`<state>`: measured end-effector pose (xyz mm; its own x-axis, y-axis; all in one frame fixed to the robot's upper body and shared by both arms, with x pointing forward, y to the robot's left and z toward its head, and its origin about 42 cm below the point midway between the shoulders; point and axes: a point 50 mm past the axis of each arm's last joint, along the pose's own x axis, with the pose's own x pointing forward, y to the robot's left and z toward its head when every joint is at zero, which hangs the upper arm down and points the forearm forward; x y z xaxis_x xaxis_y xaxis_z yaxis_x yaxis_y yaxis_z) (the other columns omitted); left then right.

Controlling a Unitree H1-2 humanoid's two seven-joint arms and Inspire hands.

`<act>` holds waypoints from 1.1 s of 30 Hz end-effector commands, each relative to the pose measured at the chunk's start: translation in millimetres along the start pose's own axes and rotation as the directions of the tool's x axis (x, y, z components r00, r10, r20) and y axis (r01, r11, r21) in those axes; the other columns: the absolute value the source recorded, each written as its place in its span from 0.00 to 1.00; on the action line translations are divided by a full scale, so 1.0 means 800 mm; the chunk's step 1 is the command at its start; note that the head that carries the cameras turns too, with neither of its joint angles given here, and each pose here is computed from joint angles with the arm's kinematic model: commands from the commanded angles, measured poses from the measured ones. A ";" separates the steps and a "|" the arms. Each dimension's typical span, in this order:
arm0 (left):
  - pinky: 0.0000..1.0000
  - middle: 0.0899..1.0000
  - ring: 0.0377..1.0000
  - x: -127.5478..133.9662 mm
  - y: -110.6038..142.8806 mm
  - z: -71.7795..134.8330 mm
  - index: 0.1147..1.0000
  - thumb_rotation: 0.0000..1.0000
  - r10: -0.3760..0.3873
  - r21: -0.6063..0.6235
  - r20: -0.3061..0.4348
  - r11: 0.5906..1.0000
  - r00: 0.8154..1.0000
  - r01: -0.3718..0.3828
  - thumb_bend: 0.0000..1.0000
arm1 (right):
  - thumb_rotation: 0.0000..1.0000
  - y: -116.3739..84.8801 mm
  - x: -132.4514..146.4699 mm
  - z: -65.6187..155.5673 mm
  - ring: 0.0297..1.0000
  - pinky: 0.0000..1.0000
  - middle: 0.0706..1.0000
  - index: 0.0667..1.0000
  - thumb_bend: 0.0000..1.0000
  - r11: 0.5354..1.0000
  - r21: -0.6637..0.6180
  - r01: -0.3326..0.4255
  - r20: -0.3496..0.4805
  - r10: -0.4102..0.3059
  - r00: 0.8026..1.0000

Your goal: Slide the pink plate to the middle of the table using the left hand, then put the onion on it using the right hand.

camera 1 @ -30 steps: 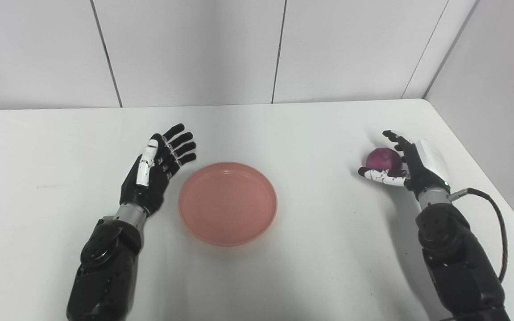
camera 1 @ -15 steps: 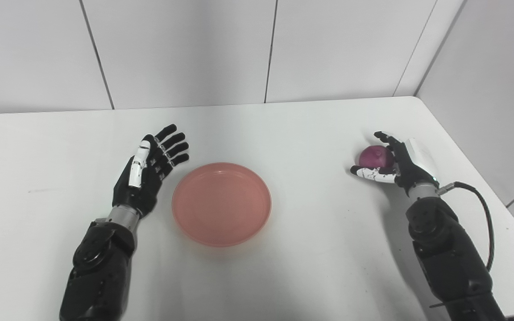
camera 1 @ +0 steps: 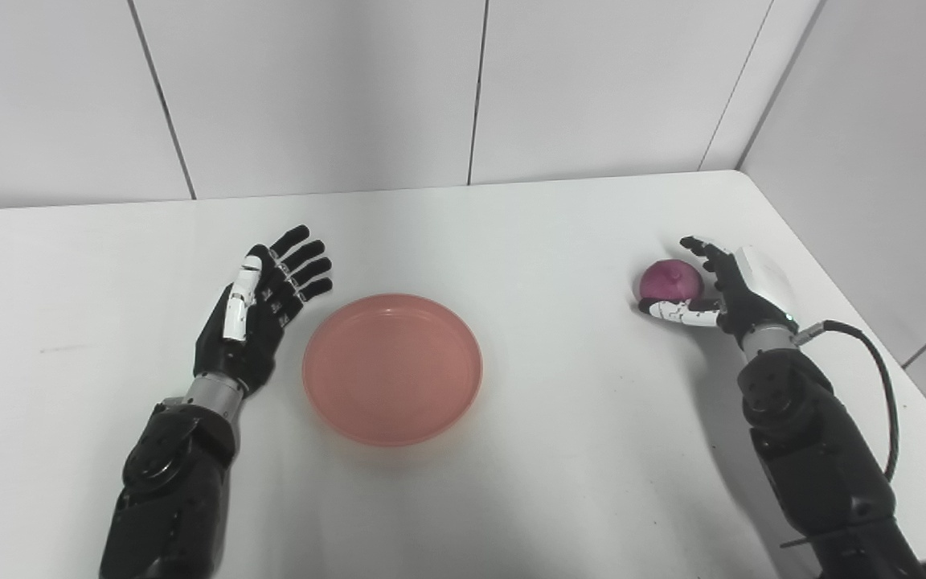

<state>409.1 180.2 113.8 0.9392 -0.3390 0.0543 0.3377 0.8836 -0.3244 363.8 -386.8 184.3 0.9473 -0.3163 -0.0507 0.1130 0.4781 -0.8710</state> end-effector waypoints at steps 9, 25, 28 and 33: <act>0.78 0.80 0.80 -0.011 0.010 -0.010 0.78 0.97 0.018 0.000 -0.038 1.000 0.999 -0.018 0.40 | 0.37 -0.034 0.012 0.019 0.84 0.75 0.86 0.84 1.00 0.999 -0.014 0.039 0.034 -0.039 0.999; 0.78 0.79 0.80 -0.010 0.008 -0.009 0.77 0.97 0.020 -0.003 -0.041 1.000 0.999 -0.021 0.39 | 0.35 -0.041 0.012 0.031 0.80 0.72 0.82 0.81 1.00 0.998 -0.053 -0.017 0.058 0.021 0.998; 0.78 0.79 0.80 -0.010 0.007 -0.009 0.77 0.96 0.020 -0.005 -0.042 1.000 0.999 -0.020 0.40 | 0.35 -0.042 0.014 0.030 0.79 0.71 0.81 0.80 1.00 0.998 -0.058 -0.021 0.057 0.025 0.998; 0.78 0.79 0.80 -0.011 0.007 -0.010 0.77 0.97 0.022 0.000 -0.041 1.000 0.999 -0.022 0.39 | 0.34 -0.041 0.015 0.029 0.77 0.68 0.80 0.80 1.00 0.998 -0.053 -0.028 0.053 0.031 0.998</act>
<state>407.0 180.9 113.7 0.9392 -0.3398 0.0482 0.3364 0.8836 -0.3255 370.2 -383.2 199.1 0.9585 -0.2591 -0.1192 0.0162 0.4669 -0.8841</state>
